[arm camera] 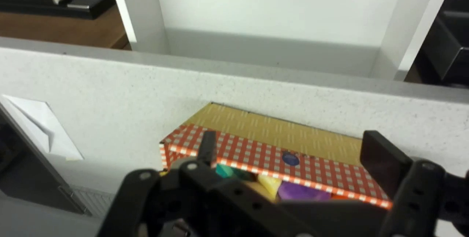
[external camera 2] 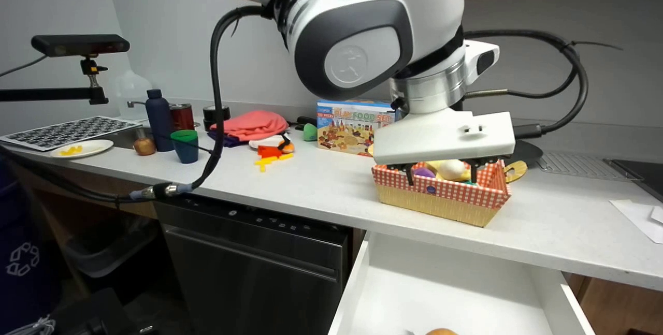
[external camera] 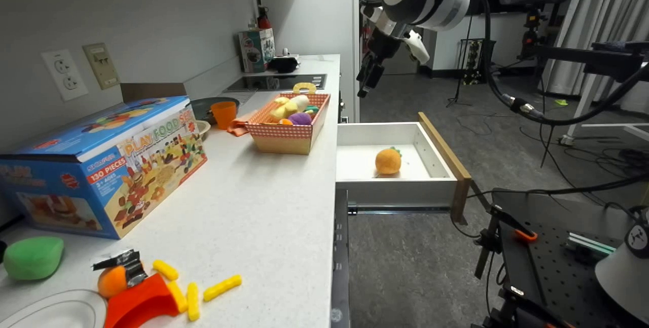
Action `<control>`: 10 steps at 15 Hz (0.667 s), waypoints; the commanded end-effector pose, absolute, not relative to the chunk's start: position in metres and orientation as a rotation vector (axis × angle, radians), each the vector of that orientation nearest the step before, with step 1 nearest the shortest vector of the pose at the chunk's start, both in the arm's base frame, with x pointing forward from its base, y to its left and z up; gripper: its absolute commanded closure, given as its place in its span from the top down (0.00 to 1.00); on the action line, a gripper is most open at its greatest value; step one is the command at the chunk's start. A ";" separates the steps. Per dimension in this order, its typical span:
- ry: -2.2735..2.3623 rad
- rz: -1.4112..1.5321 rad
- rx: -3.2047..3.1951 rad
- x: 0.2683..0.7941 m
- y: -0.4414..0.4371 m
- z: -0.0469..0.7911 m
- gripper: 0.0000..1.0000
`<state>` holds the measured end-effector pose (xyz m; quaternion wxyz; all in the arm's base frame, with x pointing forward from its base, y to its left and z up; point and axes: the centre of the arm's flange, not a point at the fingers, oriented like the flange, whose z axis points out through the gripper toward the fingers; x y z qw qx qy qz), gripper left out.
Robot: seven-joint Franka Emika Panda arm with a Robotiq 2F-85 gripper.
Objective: Open the drawer, remove the pineapple plushie from the drawer, put it in the box, and then close the drawer
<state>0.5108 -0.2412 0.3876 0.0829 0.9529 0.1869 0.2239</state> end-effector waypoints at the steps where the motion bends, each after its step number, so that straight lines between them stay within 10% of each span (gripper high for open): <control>1: 0.523 0.442 2.912 0.562 -0.216 0.316 1.00; 10: 0.506 0.339 2.954 0.552 -0.196 0.262 1.00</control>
